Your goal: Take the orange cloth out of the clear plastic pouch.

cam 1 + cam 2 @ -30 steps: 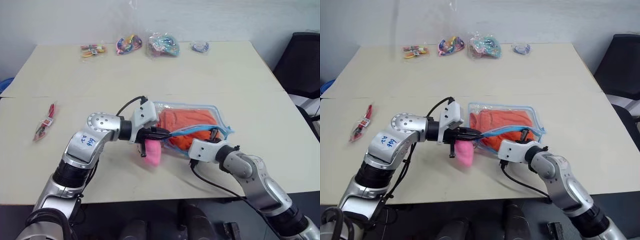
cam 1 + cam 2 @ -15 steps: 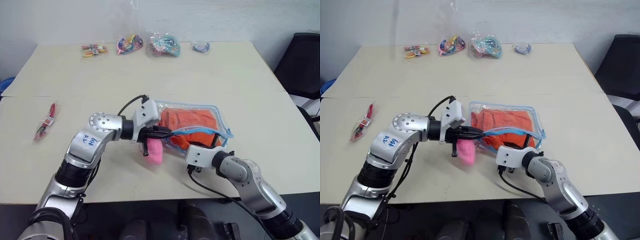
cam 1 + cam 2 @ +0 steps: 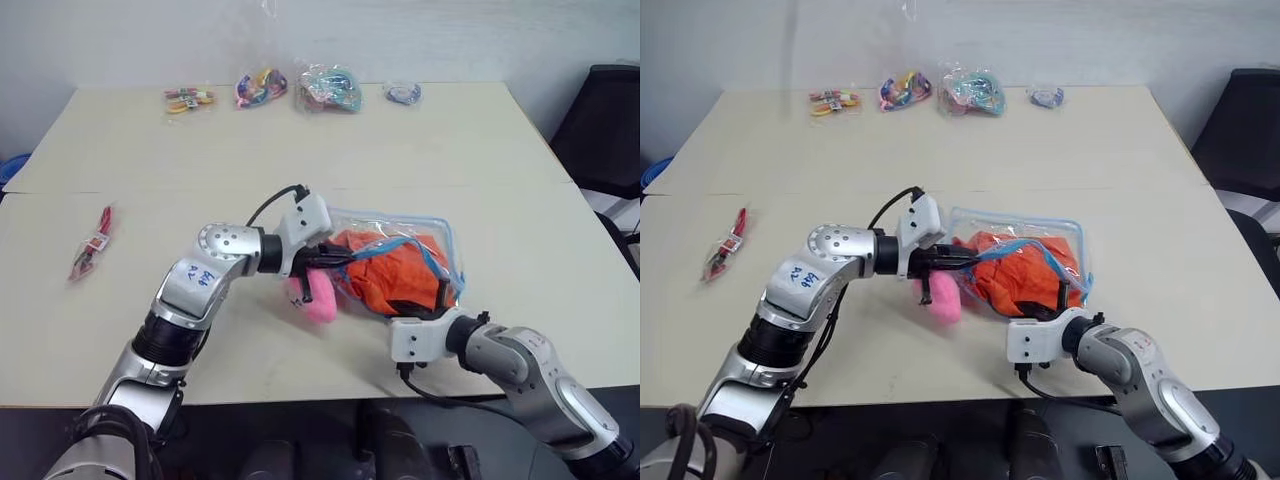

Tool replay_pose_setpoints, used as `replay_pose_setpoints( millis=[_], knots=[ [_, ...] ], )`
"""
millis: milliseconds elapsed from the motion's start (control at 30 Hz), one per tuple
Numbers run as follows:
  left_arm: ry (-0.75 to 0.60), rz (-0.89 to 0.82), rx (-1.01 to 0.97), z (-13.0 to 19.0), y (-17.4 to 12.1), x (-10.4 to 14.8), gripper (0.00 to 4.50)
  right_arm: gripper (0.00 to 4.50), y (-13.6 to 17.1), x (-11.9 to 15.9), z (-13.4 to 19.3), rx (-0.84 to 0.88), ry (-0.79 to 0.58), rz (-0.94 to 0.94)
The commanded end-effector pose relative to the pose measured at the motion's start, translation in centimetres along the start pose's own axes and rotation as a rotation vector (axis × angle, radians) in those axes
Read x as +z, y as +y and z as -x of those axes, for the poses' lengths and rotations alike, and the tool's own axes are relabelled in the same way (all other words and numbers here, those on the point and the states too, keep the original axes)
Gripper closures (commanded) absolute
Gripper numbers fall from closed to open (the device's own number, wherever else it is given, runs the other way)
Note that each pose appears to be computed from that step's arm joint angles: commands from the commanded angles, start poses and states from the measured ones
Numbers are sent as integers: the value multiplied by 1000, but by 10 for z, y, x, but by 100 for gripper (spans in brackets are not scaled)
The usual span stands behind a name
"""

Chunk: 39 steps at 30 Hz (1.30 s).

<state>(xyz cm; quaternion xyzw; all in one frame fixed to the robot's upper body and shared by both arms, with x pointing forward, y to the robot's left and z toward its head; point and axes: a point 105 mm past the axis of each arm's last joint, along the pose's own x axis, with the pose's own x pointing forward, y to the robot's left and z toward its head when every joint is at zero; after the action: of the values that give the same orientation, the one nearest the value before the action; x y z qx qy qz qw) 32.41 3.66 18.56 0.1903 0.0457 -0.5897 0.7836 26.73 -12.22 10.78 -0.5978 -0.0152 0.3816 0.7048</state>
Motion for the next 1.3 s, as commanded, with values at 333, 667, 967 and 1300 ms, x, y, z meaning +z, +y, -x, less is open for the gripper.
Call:
replay_pose_setpoints(
  millis=[333,667,967,1300],
  knots=[
    [127,-242,28,0,5,-24,450,444,-42,48,64,-8,-225,-150],
    [201,-403,-12,5,5,-47,450,444,-104,39,129,25,-247,-359],
    [184,-321,-114,23,-12,-51,236,450,-181,-46,178,-230,-14,-399],
    [-70,-71,-268,71,-25,17,59,450,-162,-148,162,-390,274,-312]
  ],
)
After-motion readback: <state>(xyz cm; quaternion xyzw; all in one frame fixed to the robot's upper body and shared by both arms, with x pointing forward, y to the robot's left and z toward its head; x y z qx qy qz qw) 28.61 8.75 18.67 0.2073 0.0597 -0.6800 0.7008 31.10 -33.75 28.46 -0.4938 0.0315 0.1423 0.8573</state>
